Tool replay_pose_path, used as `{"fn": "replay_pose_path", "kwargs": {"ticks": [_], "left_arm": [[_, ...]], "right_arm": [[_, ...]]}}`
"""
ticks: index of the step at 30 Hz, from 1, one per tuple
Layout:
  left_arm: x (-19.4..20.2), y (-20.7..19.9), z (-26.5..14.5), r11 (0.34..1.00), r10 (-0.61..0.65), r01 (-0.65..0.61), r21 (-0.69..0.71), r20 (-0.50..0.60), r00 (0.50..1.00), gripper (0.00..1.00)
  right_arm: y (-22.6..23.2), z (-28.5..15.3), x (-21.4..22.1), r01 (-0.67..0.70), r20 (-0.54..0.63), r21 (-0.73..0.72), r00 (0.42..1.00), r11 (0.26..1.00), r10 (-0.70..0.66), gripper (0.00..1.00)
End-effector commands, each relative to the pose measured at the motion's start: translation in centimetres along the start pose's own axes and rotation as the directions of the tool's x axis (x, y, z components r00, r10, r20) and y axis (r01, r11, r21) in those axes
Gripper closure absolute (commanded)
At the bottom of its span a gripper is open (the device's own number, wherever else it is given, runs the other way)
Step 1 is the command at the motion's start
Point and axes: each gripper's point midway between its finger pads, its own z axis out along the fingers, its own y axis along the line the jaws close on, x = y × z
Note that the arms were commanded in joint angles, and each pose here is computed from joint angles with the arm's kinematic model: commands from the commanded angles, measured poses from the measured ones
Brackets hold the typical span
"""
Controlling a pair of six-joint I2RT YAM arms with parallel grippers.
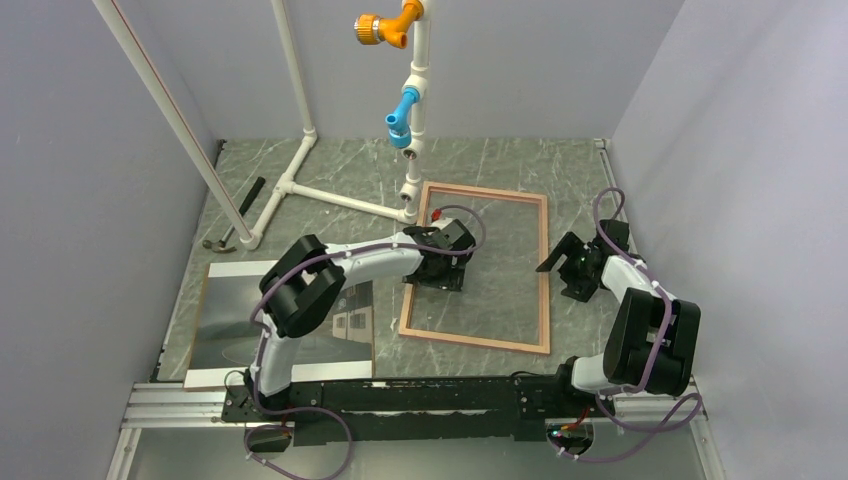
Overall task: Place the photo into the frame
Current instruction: Pick up the photo frame item from the photo frame.
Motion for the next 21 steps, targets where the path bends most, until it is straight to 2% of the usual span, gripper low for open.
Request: {"fn": "replay_pose_path", "kwargs": {"ticks": [1,8,13,21], "left_arm": [[0.3,0.7,0.3,0.994,0.046,-0.048,-0.094,-0.025,0.999,0.08],[1.3,-0.7,1.6,0.997,0.073,-0.077,-0.032,-0.104,0.992,0.06],[2.0,-2.8,1.3,0.99,0.052,-0.034,0.135,-0.133,0.99,0.07],[2.2,-6.7,-0.2,0.924,0.057,-0.006,0.382,-0.123,0.991,0.09]], "right_arm": [[0.6,0.3,-0.2,-0.007,0.006,-0.043,1.0,0.999,0.008,0.13],[1.1,0.3,0.1,-0.004,-0.013,-0.072,1.0,0.997,0.003,0.11],[1.6,0.1,0.2,-0.001,-0.023,-0.1,1.0,0.995,-0.001,0.09],[3.7,-0.6,0.5,-0.021,-0.066,-0.235,0.998,0.972,0.005,0.1]]}}
